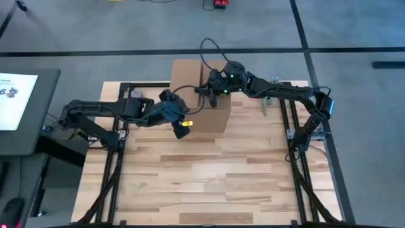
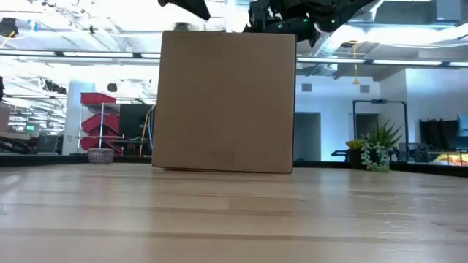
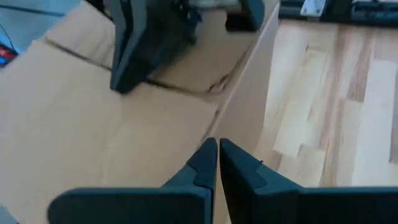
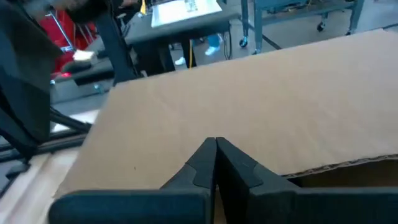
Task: Wrap mug
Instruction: Close the cardboard box
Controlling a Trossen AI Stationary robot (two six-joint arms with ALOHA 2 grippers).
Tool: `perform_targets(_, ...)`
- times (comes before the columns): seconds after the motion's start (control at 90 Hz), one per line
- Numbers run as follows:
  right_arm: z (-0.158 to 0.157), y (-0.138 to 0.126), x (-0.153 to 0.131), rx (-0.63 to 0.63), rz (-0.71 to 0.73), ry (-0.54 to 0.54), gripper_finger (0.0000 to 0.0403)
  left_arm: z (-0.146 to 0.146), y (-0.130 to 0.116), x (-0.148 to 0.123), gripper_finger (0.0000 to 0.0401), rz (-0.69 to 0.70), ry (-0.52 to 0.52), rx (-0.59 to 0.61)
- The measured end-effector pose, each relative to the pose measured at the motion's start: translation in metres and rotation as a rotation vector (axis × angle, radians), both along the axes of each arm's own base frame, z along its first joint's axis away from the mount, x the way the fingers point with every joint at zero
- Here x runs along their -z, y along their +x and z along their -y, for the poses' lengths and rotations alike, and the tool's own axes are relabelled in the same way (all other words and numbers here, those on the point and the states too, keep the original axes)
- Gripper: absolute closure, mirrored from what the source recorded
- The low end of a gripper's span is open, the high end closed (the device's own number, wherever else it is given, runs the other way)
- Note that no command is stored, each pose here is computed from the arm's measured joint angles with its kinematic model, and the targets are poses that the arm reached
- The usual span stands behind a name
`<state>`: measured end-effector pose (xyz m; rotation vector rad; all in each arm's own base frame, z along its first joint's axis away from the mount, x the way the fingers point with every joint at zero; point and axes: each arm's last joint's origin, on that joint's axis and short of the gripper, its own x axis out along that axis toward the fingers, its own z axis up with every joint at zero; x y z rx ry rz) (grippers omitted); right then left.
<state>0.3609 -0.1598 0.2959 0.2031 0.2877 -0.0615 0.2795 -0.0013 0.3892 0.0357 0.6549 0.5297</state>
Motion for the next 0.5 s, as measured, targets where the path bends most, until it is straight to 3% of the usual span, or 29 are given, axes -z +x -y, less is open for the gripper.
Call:
perform_targets(0.233, 0.000, 0.000, 0.001, 0.000, -0.008, 0.004, 0.0403, 0.003, -0.018, -0.055, 0.0401, 0.194, -0.021, 0.008)
perform_targets(0.5, 0.000, 0.000, -0.001, -0.004, 0.013, -0.030, 0.0403, 0.001, -0.076, -0.100, 0.0401, 0.420, -0.097, -0.014)
